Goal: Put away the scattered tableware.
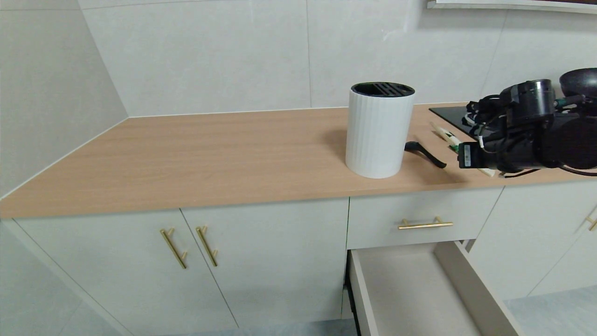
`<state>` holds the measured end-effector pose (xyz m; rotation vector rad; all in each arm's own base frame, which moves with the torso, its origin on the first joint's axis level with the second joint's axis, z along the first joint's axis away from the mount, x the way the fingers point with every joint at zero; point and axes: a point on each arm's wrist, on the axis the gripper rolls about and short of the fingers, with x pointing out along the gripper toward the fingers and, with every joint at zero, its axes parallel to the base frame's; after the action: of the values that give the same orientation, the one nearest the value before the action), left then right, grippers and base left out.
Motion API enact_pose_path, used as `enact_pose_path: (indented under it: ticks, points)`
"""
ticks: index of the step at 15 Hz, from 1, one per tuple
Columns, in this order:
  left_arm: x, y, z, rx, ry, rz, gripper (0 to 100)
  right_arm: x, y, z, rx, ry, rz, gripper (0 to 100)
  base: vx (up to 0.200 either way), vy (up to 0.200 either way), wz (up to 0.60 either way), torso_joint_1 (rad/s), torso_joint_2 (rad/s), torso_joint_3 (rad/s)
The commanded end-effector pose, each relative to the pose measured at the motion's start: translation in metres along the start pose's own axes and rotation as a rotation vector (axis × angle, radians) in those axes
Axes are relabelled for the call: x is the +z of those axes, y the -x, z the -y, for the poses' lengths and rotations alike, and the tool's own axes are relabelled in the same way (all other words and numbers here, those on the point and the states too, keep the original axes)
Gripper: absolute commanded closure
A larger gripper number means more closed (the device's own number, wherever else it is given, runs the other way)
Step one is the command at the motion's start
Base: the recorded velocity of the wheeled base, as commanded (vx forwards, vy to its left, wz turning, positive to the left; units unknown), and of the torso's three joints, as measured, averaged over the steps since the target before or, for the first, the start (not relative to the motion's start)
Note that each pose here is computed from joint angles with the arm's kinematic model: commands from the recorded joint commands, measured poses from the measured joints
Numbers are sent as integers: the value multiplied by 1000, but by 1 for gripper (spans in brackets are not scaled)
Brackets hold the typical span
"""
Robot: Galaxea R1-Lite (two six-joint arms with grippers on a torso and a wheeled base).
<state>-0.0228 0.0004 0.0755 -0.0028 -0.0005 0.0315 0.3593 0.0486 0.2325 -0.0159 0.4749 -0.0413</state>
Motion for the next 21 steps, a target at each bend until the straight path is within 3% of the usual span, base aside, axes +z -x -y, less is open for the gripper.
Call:
enact_pose_path:
  ticks: [1, 5, 6, 8, 11, 13, 14, 15, 16, 17, 19, 21]
  points:
    - [0, 0, 0, 1, 0, 0, 0, -1, 58, 9, 40, -19, 51, 100, 0, 0, 0, 0, 0, 0]
    - [0, 0, 0, 2, 0, 0, 0, -37, 134, 22, 160, -30, 72, 100, 0, 0, 0, 0, 0, 0]
    - [0, 0, 0, 1, 0, 0, 0, -49, 162, 25, 286, -26, 97, 100, 0, 0, 0, 0, 0, 0]
    - [0, 0, 0, 2, 0, 0, 0, -60, 186, 28, 366, -19, 105, 100, 0, 0, 0, 0, 0, 0]
    - [0, 0, 0, 1, 0, 0, 0, -85, 210, 17, 496, 40, -10, 100, 0, 0, 0, 0, 0, 0]
    - [0, 0, 0, 1, 0, 0, 0, -108, 205, 10, 546, 188, -75, 100, 0, 0, 0, 0, 0, 0]
    - [0, 0, 0, 1, 0, 0, 0, -110, 205, 9, 545, 198, -80, 100, 0, 0, 0, 0, 0, 0]
    - [0, 0, 0, 1, 0, 0, 0, -120, 192, 4, 551, 248, -169, 100, 0, 0, 0, 0, 0, 0]
    - [0, 0, 0, 1, 0, 0, 0, -121, 190, 4, 549, 249, -180, 100, 0, 0, 0, 0, 0, 0]
    - [0, 0, 0, 1, 0, 0, 0, -131, 172, -1, 524, 263, -336, 100, 0, 0, 0, 0, 0, 0]
    - [0, 0, 0, 1, 0, 0, 0, -142, 154, -8, 517, 288, -514, 100, 0, 0, 0, 0, 0, 0]
    - [0, 0, 0, 1, 0, 0, 0, -151, 138, -14, 493, 309, -616, 100, 0, 0, 0, 0, 0, 0]
